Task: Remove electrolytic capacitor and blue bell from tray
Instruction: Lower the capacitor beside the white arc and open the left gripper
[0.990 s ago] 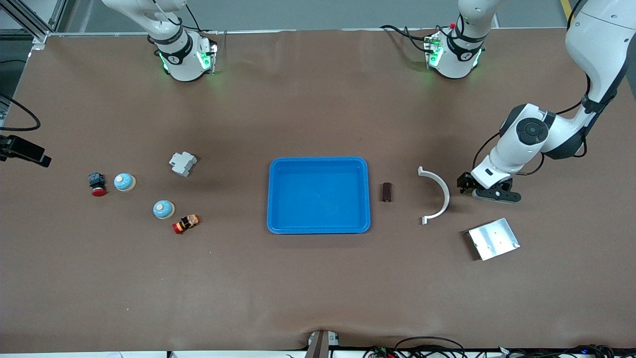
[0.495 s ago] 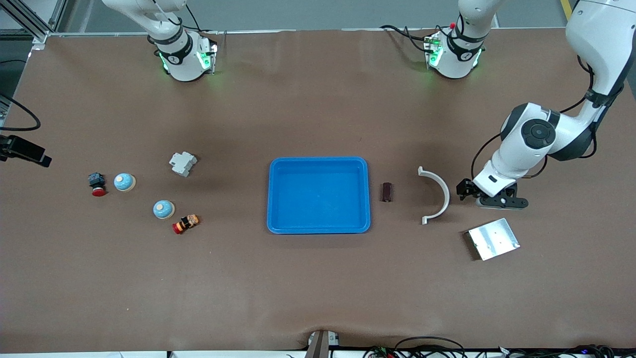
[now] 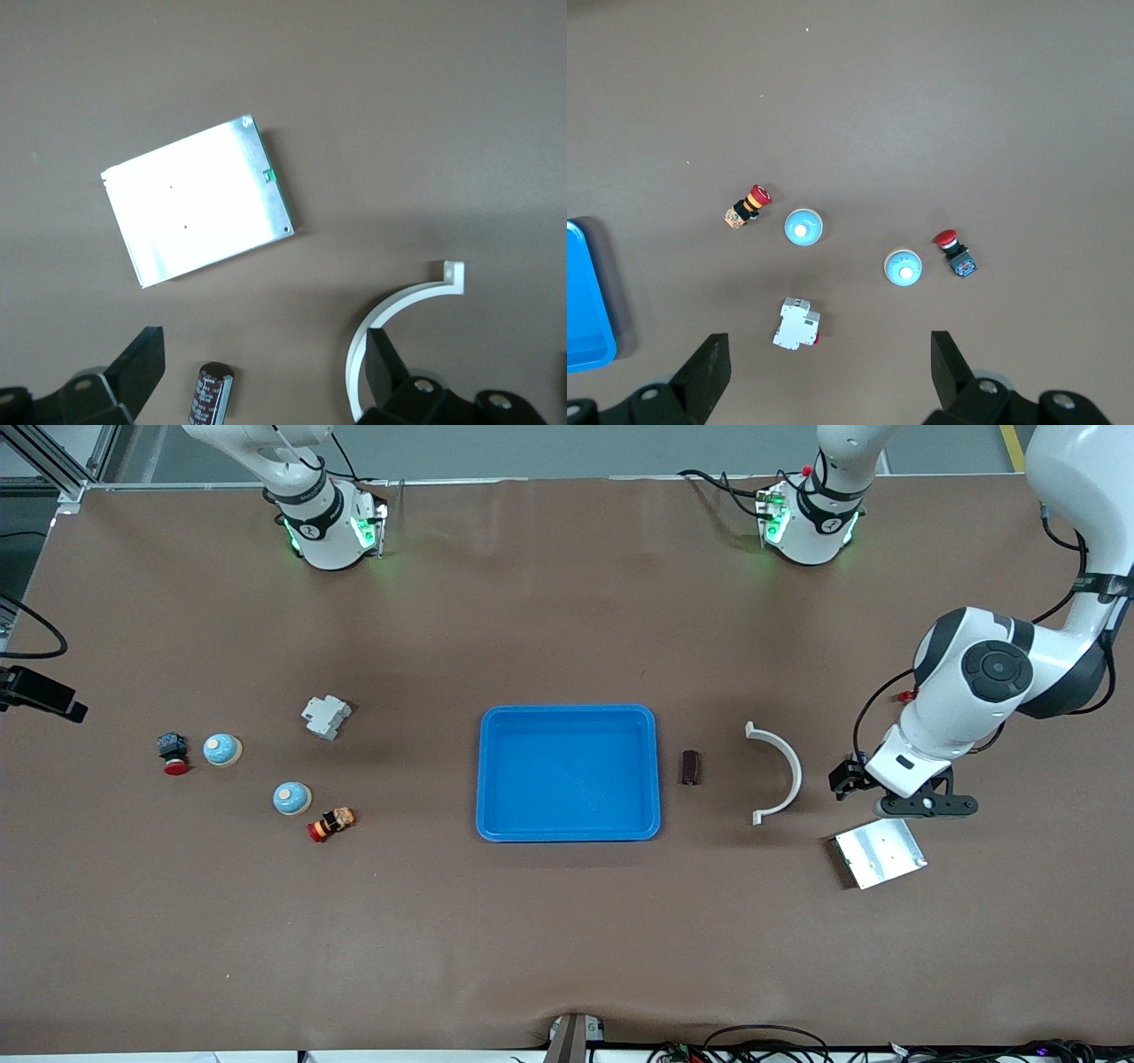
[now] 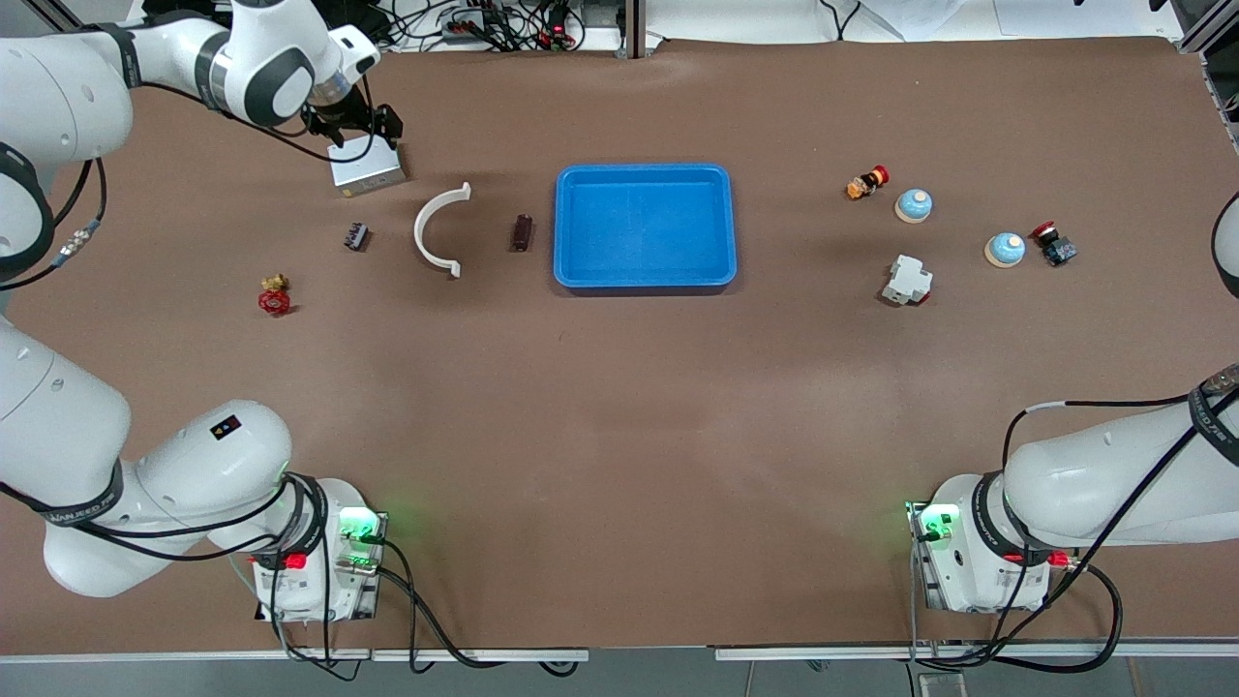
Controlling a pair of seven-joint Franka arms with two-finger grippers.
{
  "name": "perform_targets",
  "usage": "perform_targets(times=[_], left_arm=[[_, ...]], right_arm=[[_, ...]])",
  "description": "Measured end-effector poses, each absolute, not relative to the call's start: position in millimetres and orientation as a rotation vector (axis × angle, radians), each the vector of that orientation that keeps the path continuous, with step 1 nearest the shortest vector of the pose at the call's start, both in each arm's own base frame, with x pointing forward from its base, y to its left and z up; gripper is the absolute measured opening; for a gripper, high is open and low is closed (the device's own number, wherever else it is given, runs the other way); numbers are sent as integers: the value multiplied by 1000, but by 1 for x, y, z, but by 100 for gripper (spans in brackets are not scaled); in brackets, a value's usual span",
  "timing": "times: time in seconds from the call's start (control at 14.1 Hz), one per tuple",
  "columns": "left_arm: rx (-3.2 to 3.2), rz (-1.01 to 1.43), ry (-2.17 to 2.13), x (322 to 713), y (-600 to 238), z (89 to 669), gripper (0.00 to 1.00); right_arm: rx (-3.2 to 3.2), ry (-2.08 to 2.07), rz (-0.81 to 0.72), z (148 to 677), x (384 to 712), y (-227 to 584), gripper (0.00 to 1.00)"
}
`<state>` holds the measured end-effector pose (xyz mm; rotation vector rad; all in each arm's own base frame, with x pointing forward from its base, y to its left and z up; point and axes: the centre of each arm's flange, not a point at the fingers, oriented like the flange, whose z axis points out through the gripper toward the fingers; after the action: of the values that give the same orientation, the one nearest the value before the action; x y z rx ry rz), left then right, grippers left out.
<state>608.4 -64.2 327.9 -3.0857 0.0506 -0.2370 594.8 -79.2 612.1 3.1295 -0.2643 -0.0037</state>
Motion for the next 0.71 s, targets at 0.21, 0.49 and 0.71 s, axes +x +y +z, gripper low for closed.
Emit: perform_targets(times=[0.21, 0.49, 0.71], left_arm=[[-3085, -260, 42, 616, -67, 343, 100], [-3073, -255, 31, 627, -74, 367, 100], [-3058, -202, 23, 638, -96, 389, 100]], right_arm=[[3129, -266, -4, 612, 595, -80, 100], [3129, -274, -4, 612, 594, -83, 100], [3132, -274, -4, 612, 594, -83, 100]])
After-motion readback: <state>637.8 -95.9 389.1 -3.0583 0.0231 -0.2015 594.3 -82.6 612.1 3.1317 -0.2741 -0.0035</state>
